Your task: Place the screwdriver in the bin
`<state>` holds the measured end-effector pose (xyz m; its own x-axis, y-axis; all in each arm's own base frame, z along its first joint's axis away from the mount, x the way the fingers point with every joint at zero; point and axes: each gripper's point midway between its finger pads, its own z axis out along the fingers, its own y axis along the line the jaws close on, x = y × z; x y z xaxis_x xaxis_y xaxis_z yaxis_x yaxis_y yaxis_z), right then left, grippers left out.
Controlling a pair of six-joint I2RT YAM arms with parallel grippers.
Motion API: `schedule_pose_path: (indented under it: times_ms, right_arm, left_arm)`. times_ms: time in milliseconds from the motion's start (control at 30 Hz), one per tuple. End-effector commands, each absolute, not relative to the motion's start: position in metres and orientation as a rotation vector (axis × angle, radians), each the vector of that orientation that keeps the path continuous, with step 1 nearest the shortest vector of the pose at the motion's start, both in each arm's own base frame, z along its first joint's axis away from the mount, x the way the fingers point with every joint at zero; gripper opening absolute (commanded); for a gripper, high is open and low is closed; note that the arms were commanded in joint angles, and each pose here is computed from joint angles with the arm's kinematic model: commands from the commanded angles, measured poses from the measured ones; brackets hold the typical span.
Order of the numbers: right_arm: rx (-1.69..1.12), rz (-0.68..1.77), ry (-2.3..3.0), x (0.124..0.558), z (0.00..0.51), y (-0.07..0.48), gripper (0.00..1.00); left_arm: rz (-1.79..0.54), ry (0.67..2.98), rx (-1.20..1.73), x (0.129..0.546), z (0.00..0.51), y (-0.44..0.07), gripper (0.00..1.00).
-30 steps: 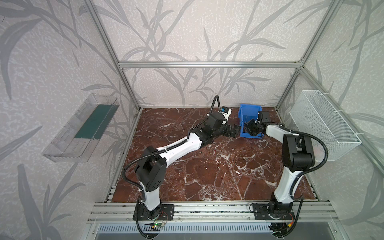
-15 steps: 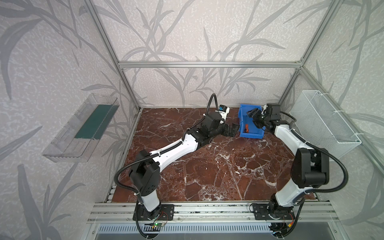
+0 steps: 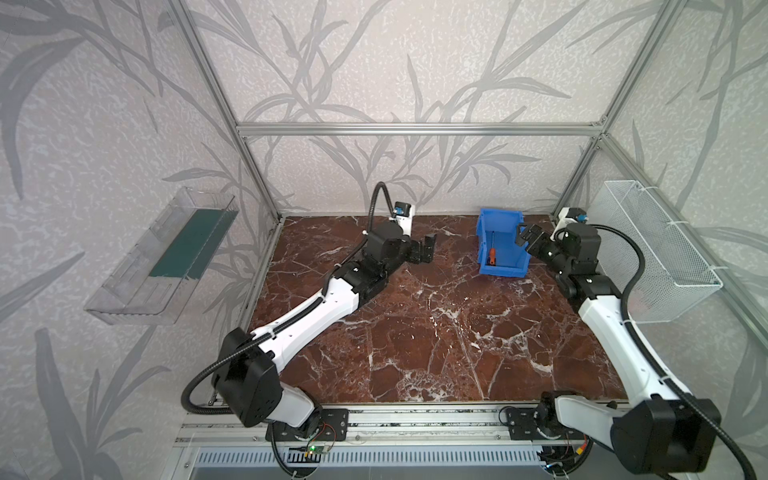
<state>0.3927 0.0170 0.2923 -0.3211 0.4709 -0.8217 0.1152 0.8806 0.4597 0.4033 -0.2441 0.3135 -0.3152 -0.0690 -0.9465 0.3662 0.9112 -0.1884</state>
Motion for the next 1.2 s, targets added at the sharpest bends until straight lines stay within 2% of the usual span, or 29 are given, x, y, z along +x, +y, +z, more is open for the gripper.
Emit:
schedule_pose_path:
  times_ms: [0,200,400,600,733,900,1167]
  right_arm:
    - [0.325,0.152,1.874,0.377,0.286,0.012,0.99]
    - [0.279,0.004,1.895,0.364,0.232,0.01,0.99]
    - [0.257,-0.065,1.914,0.358,0.176,0.005,0.99]
    - [0.156,-0.229,2.007,0.355,0.139,0.005,0.99]
    - [0.155,-0.25,2.008,0.354,0.127,0.004,0.99]
    - [0.2,-0.279,2.04,0.348,0.111,-0.002,0.99]
    - [0.196,-0.34,2.02,0.349,0.116,-0.007,0.99]
  left_arm:
    - [-0.282,1.86,0.025,0.412,0.305,-0.175,0.99]
    - [0.031,1.856,-0.195,0.391,0.261,-0.075,0.99]
    - [0.376,1.84,-0.308,0.359,0.218,-0.014,0.99]
    - [0.588,1.758,-0.364,0.336,0.2,0.019,0.99]
    - [0.717,1.719,-0.444,0.328,0.183,0.045,0.99]
    - [0.767,1.776,-0.451,0.332,0.147,0.063,0.99]
    - [0.759,1.869,-0.397,0.356,0.13,0.061,0.99]
